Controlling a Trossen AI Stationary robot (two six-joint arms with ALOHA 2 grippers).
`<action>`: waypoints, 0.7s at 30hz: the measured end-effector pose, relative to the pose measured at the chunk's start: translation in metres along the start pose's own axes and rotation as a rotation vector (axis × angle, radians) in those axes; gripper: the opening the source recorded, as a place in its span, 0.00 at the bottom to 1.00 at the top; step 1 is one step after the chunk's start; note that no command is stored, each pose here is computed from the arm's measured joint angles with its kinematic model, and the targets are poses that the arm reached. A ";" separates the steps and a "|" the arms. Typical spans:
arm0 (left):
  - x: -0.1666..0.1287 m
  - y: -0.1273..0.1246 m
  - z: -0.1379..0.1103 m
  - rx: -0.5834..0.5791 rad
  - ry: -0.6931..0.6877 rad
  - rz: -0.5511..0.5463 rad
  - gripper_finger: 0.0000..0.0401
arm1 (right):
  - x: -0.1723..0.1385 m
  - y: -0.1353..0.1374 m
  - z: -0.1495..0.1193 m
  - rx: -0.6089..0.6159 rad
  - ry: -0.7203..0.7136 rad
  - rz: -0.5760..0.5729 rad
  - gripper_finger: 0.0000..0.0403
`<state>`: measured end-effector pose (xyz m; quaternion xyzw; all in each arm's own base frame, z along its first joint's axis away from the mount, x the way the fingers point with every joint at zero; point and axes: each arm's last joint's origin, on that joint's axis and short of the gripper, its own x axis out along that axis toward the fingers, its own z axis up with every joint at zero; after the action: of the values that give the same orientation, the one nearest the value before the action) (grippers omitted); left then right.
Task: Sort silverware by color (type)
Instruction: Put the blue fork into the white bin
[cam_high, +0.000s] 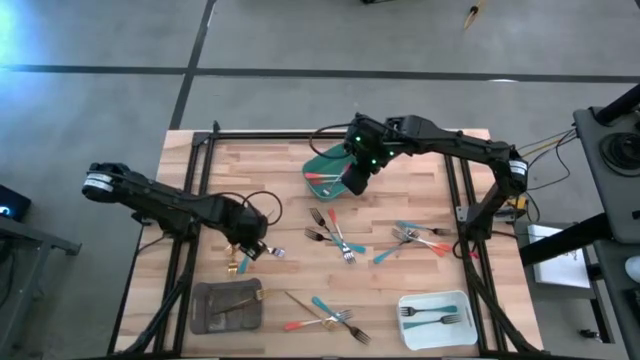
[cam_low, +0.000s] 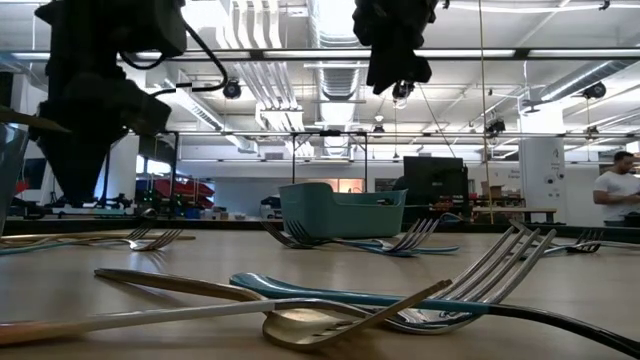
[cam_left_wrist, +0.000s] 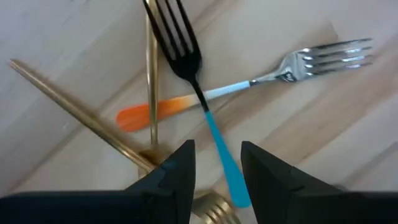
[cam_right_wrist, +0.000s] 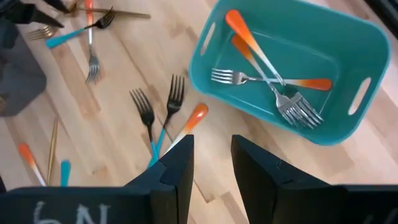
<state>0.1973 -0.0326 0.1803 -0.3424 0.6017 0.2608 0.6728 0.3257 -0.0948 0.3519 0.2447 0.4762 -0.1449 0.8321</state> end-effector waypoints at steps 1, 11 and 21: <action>0.001 0.000 0.000 -0.011 -0.007 -0.007 0.28 | 0.000 0.001 0.000 -0.004 0.001 0.001 0.25; 0.008 -0.003 0.003 -0.076 -0.086 -0.037 0.28 | 0.000 0.001 -0.001 -0.009 0.003 0.000 0.23; 0.023 -0.008 -0.001 -0.055 -0.051 0.028 0.28 | 0.000 0.001 -0.001 -0.009 0.007 -0.001 0.22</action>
<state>0.2063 -0.0399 0.1591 -0.3456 0.5816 0.2954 0.6746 0.3255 -0.0937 0.3515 0.2410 0.4800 -0.1425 0.8314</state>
